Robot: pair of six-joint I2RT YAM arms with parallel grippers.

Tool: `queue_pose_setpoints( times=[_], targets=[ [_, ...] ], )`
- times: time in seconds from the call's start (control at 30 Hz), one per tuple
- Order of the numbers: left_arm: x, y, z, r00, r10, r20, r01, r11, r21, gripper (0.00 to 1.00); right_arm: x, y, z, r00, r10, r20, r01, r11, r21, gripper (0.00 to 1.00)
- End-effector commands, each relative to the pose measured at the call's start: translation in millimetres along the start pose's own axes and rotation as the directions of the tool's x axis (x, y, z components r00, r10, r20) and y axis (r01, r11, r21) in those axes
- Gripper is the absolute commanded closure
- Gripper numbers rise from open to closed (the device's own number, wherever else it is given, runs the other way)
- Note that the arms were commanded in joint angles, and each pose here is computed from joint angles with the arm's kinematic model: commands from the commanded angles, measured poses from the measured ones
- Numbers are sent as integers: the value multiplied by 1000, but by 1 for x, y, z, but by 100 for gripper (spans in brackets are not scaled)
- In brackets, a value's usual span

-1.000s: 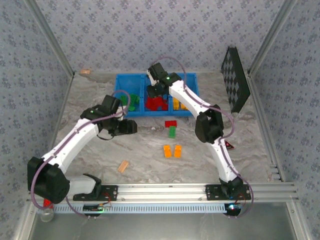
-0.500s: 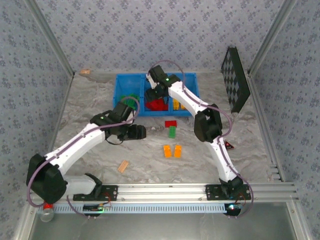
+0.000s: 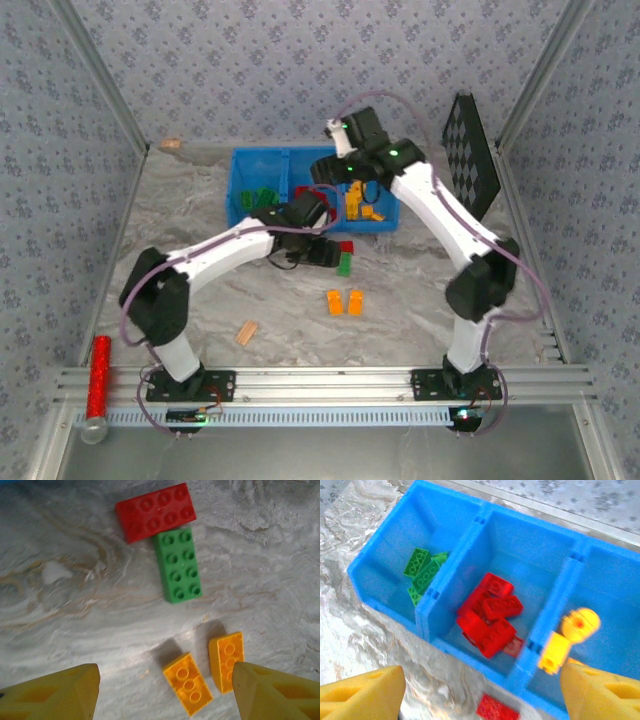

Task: Sort the legos into containers by color
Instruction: Pick up the lego from the center of the table.

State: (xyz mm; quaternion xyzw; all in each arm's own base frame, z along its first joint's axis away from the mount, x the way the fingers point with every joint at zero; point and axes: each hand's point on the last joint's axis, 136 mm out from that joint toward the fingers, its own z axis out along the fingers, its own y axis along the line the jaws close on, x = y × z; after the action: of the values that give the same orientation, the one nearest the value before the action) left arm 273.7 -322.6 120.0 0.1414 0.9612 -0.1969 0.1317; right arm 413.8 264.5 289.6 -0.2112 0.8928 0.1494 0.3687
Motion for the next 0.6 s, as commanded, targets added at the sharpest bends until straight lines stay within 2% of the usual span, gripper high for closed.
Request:
queue_pose_setpoints(
  times=[0.0, 0.17, 0.33, 0.47, 0.57],
  targets=[
    [-11, -16, 12, 998, 68, -8, -68, 998, -7, 30, 29, -27, -34, 997, 81, -11, -80, 994, 79, 15],
    [-10, -26, 40, 993, 91, -80, -94, 995, -36, 30, 85, -57, -89, 978, 207, 17, -207, 967, 147, 11],
    [-8, -23, 61, 989, 95, -116, -104, 992, -76, 30, 149, -67, -129, 940, 340, 20, -338, 926, 167, 9],
    [-6, -12, 73, 985, 90, -149, -111, 984, -138, 31, 198, -66, -139, 884, 467, 33, -465, 868, 173, 9],
    [-7, -10, 82, 985, 88, -150, -111, 982, -152, 31, 241, -62, -138, 814, 580, 45, -579, 802, 147, 10]
  ],
)
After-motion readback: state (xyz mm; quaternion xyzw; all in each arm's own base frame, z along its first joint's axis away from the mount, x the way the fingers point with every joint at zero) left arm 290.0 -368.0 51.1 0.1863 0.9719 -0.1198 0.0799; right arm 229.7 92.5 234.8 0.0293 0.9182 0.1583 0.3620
